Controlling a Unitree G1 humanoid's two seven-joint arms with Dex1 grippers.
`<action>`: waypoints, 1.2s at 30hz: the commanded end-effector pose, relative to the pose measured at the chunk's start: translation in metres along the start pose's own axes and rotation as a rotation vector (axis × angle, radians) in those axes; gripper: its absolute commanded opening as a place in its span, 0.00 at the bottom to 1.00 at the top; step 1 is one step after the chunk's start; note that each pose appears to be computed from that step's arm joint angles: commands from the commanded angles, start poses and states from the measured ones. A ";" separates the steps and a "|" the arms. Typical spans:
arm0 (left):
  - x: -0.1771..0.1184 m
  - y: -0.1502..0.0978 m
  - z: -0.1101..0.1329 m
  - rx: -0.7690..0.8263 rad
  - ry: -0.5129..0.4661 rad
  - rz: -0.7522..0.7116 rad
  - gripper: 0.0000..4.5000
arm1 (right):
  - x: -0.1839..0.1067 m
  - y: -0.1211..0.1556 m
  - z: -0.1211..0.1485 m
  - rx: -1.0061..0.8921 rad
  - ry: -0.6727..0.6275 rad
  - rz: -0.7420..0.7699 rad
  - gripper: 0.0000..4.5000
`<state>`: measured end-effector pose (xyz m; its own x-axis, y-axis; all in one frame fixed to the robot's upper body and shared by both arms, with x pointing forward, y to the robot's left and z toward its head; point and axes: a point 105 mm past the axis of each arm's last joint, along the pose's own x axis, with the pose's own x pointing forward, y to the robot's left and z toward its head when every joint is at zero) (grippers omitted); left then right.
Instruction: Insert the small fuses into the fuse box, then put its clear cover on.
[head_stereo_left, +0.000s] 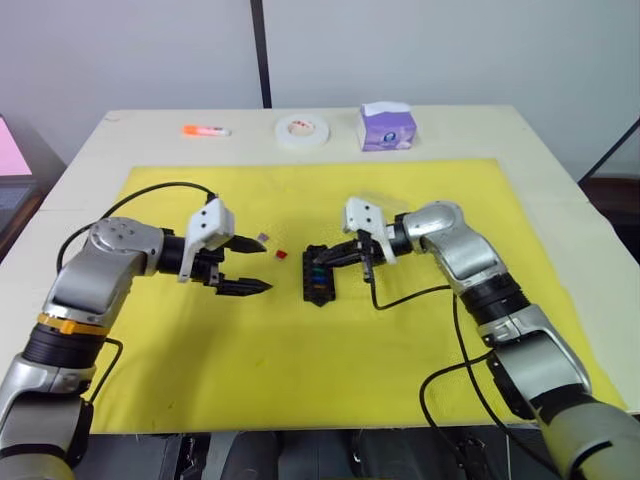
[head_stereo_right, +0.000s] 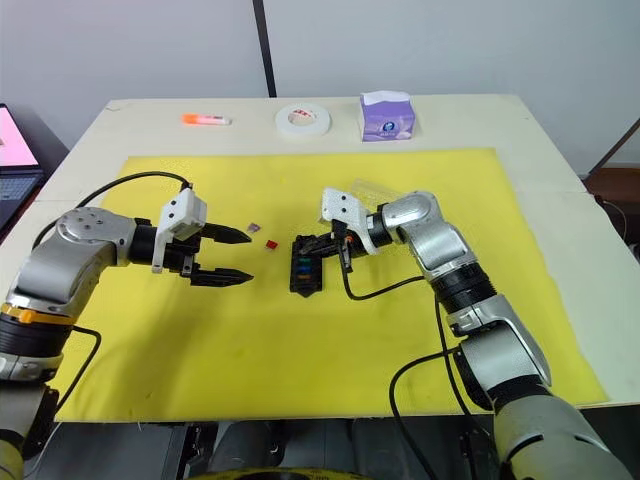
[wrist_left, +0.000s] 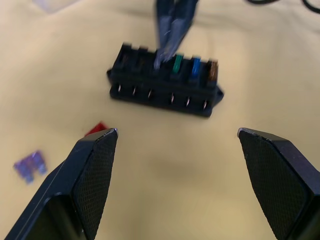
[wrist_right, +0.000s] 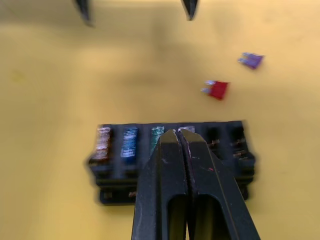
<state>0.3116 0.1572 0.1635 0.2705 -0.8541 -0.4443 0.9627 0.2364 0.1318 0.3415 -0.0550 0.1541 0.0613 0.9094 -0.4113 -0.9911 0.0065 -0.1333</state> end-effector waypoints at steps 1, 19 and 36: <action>-0.024 0.021 0.005 0.003 -0.015 0.091 0.90 | -0.028 0.002 0.049 -0.068 -0.139 -0.009 0.01; -0.127 0.055 -0.053 -0.150 0.078 0.397 1.00 | -0.207 -0.014 -0.049 0.209 0.107 -0.697 1.00; -0.085 0.075 -0.025 -0.181 -0.104 0.336 1.00 | -0.200 -0.024 -0.017 0.139 0.043 -0.757 1.00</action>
<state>0.3576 0.2706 0.1748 0.6023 -0.7163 -0.3524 0.7846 0.6124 0.0963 0.3534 -0.2632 0.1888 0.7244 0.5747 -0.3807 -0.6723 0.7110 -0.2060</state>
